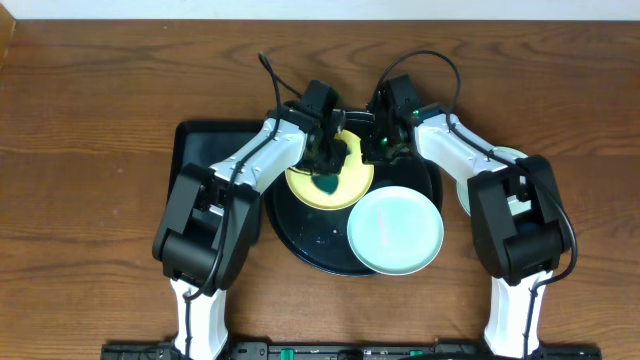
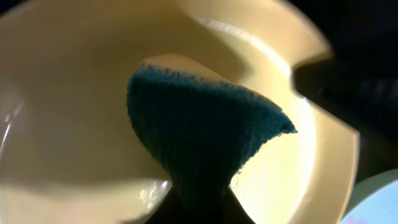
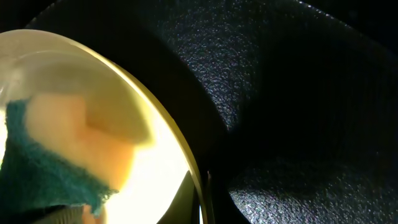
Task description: Clean dirty plates on tray and stack at the side
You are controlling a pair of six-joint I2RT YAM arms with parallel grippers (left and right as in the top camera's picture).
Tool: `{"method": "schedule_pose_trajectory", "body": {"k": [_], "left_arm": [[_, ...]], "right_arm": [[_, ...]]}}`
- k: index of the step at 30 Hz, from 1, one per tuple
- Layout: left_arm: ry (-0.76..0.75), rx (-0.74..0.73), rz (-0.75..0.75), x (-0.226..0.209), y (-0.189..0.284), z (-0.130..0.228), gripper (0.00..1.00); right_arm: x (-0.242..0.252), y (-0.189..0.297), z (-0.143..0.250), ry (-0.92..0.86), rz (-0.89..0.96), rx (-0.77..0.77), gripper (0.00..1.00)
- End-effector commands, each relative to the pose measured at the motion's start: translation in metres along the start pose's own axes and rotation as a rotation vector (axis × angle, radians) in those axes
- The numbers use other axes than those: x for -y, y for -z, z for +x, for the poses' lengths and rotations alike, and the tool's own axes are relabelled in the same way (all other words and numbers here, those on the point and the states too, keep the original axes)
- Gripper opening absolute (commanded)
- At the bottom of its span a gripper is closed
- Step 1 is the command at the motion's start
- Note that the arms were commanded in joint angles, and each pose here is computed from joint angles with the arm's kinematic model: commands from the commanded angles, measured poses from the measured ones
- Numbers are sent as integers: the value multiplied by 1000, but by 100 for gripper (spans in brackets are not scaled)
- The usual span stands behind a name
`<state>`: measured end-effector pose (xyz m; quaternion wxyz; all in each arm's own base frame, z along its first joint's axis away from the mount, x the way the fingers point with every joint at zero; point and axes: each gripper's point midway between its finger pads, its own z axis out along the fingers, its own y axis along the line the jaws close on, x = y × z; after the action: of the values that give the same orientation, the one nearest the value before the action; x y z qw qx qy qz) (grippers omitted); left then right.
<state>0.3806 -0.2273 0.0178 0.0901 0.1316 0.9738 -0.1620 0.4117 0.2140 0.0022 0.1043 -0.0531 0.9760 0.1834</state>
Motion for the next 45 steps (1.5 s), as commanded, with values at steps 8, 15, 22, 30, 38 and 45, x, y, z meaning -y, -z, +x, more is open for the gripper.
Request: {"method": "schedule_pose_trajectory", "body": {"k": [8, 15, 22, 30, 38, 45], "left_arm": [[375, 181, -302, -65, 37, -24, 8], [427, 290, -358, -76, 140, -22, 8], [456, 315, -386, -94, 208, 8, 7], [502, 275, -403, -113, 216, 26, 7], [504, 266, -403, -114, 214, 28, 7], [504, 266, -403, -114, 214, 28, 8]], "right_arm": [[37, -23, 20, -53, 133, -57, 1], [34, -21, 19, -50, 122, -51, 1], [11, 29, -3, 2, 84, 48, 1], [-4, 121, -28, 151, 306, 290, 1], [-26, 186, -26, 288, 702, 514, 1], [-59, 233, -15, 385, 1030, 717, 1]]}}
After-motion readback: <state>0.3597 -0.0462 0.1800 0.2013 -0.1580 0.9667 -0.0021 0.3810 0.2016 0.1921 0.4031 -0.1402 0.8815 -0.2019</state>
